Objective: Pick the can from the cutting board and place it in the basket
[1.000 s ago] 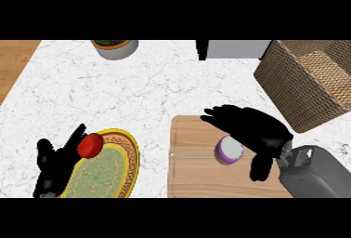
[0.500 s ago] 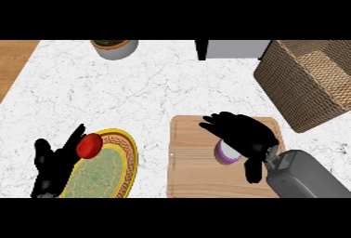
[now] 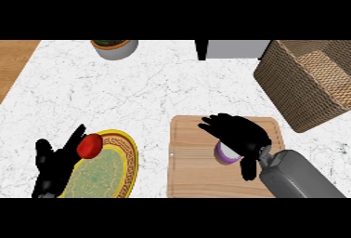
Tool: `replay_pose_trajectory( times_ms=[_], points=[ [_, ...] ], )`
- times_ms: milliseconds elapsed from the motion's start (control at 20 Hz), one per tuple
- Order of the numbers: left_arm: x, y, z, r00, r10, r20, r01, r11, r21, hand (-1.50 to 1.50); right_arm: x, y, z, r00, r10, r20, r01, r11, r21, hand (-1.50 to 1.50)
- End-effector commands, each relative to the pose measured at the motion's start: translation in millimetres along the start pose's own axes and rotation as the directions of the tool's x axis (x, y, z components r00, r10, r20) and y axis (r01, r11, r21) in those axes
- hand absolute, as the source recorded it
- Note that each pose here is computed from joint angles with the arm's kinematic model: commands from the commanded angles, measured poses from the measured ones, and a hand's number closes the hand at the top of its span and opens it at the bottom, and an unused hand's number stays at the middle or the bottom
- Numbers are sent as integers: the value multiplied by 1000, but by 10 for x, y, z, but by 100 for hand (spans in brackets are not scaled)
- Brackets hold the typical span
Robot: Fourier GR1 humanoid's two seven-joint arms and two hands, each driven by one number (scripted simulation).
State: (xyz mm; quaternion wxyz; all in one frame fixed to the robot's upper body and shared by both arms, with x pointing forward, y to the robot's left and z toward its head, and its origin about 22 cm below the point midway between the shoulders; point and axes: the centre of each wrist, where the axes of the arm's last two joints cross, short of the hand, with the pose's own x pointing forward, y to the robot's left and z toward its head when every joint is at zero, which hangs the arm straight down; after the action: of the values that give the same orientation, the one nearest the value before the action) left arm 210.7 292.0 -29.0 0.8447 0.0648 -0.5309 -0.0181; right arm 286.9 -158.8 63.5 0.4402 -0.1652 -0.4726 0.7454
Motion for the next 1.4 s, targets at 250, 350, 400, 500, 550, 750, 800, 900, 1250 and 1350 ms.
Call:
replay_pose_trajectory(
  times_ms=[250, 350, 400, 500, 550, 750, 800, 900, 1250, 1350],
  points=[
    [-131, -8, 46, 996, -20, -92, 23, 999, 28, 0, 44, 290, -155, 1000, 15, 11, -15, 1000, 2, 150],
    [-199, -165, -66, 996, -9, -93, 8, 1000, -9, 0, 44, 95, -60, 994, 83, 74, -80, 996, -36, 150],
    [-223, 142, 11, 995, -3, -96, 3, 1000, 2, 0, -78, 171, -113, 991, 116, 66, -113, 992, -48, 150],
    [-182, 16, 18, 994, -11, -112, 13, 1000, 19, 0, -36, 131, -185, 987, 145, 63, -141, 988, -66, 150],
    [-236, 63, 25, 993, -5, -115, 6, 1000, 10, 0, -83, 256, -56, 986, 151, 66, -147, 987, -67, 150],
    [-211, 4, 10, 994, -19, -111, 20, 1000, 7, 0, -56, 190, -217, 985, 152, 77, -145, 985, -97, 150],
    [-231, 43, 14, 994, -15, -105, 15, 1000, -6, 0, -230, 182, -140, 985, 158, 68, -152, 985, -82, 150],
    [-208, 22, 75, 994, -20, -105, 20, 1000, 3, 0, -182, 294, -227, 984, 167, 66, -160, 981, -106, 150],
    [-522, 160, 204, 991, 12, -136, -3, 998, 65, 0, -428, 771, 743, 990, 87, -109, -102, 984, -148, 150],
    [-382, 13, 121, 993, 17, -113, -12, 999, 42, 0, -366, 886, 937, 993, 33, -115, -62, 965, -256, 150]
  ],
)
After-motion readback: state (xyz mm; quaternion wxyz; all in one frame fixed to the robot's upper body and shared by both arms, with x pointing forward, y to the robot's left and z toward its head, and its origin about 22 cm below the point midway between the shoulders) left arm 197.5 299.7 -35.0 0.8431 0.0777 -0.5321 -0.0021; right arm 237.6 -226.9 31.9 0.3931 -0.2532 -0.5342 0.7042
